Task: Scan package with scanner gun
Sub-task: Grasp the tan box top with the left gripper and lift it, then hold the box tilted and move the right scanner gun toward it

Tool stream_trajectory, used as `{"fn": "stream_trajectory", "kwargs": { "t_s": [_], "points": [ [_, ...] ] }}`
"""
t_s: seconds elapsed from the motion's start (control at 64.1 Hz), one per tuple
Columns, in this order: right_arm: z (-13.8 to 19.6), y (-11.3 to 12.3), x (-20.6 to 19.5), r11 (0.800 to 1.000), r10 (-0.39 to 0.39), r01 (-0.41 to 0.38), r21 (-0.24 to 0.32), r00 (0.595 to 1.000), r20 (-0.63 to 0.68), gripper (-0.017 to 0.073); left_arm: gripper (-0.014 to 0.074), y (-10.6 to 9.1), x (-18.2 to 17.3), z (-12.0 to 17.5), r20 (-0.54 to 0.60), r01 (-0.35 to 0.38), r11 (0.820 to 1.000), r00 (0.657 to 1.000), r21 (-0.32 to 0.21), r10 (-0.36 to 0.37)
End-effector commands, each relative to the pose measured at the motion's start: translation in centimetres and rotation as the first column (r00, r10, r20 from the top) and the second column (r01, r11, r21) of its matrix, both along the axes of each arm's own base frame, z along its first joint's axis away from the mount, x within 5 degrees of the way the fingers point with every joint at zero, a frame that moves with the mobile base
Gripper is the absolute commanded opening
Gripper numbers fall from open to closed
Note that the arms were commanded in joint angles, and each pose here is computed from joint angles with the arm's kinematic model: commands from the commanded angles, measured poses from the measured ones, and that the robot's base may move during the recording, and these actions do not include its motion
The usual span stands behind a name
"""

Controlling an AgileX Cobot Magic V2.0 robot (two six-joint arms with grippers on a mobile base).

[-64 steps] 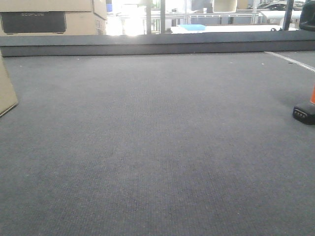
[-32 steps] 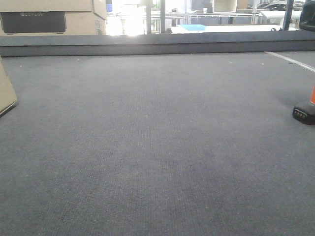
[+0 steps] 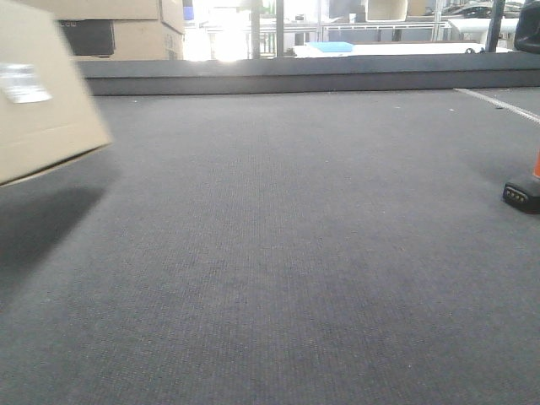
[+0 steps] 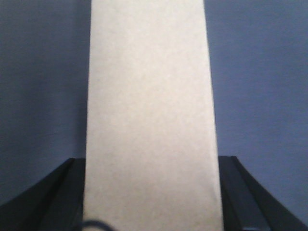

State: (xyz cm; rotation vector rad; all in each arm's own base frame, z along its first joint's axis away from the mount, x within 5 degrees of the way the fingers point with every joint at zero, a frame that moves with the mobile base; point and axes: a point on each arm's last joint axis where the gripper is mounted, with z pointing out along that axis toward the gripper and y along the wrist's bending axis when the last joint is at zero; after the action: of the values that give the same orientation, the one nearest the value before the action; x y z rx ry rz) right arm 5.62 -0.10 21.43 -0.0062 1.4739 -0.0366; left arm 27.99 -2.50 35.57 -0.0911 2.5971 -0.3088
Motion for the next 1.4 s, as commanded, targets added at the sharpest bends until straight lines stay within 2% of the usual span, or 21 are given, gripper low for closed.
{"fn": "stream_trajectory", "kwargs": {
  "t_s": [0.0,0.094,0.187,0.39,0.53,0.639,0.717,0.78,0.826,1.107,1.388],
  "points": [
    [0.2,0.0,0.0,1.000,0.000,0.000,-0.007,1.000,0.020,-0.0169,-0.0111,-2.7,0.1,0.9,0.076,-0.001,0.998,0.997,-0.058,0.006],
    [0.2,0.0,0.0,1.000,0.000,0.000,-0.007,1.000,0.020,-0.0169,-0.0111,-5.6,0.2,1.5,0.159,0.002,0.995,0.987,-0.104,0.015],
    [0.2,0.0,0.0,1.000,0.000,0.000,-0.007,1.000,0.020,-0.0169,-0.0111,-7.7,0.3,1.7,0.210,-0.006,0.991,0.977,-0.137,0.035],
    [0.2,0.0,0.0,1.000,0.000,0.000,-0.007,1.000,0.020,-0.0169,-0.0111,-10.8,0.1,0.7,0.245,-0.050,0.984,0.965,-0.173,0.092],
    [0.2,0.0,0.0,1.000,0.000,0.000,-0.007,1.000,0.020,-0.0169,-0.0111,-12.6,-0.6,-0.8,0.263,-0.041,0.978,0.960,-0.206,0.095],
    [0.8,0.0,-0.1,1.000,-0.001,0.002,-0.008,0.996,0.093,-0.0169,-0.0111,-13.2,-1.0,-2.1,0.259,-0.023,0.984,0.963,-0.178,0.069],
    [1.3,0.0,-0.2,1.000,-0.001,0.001,0.005,0.990,0.142,-0.0169,-0.0111,-13.3,-1.0,-2.8,0.254,-0.029,0.979,0.964,-0.202,0.081],
    [1.1,-0.1,-0.2,0.997,0.000,-0.007,0.071,0.995,0.099,-0.0169,-0.0111,-13.3,-1.1,-3.1,0.246,-0.034,0.978,0.965,-0.208,0.086],
    [1.6,0.0,-0.3,0.995,0.010,-0.015,0.101,0.999,0.053,-0.0169,-0.0111,-13.3,-1.0,-3.3,0.241,-0.038,0.977,0.967,-0.208,0.089],
    [5.6,0.2,-0.1,0.995,0.031,-0.024,0.092,0.997,-0.076,-0.0169,-0.0111,-13.6,-0.8,-3.2,0.272,-0.019,0.973,0.959,-0.232,0.083],
    [7.6,0.1,5.2,0.995,0.033,-0.003,0.097,0.950,-0.309,-0.0169,-0.0111,-13.6,-0.8,-3.2,0.272,-0.019,0.973,0.959,-0.232,0.083]
  ]
}}
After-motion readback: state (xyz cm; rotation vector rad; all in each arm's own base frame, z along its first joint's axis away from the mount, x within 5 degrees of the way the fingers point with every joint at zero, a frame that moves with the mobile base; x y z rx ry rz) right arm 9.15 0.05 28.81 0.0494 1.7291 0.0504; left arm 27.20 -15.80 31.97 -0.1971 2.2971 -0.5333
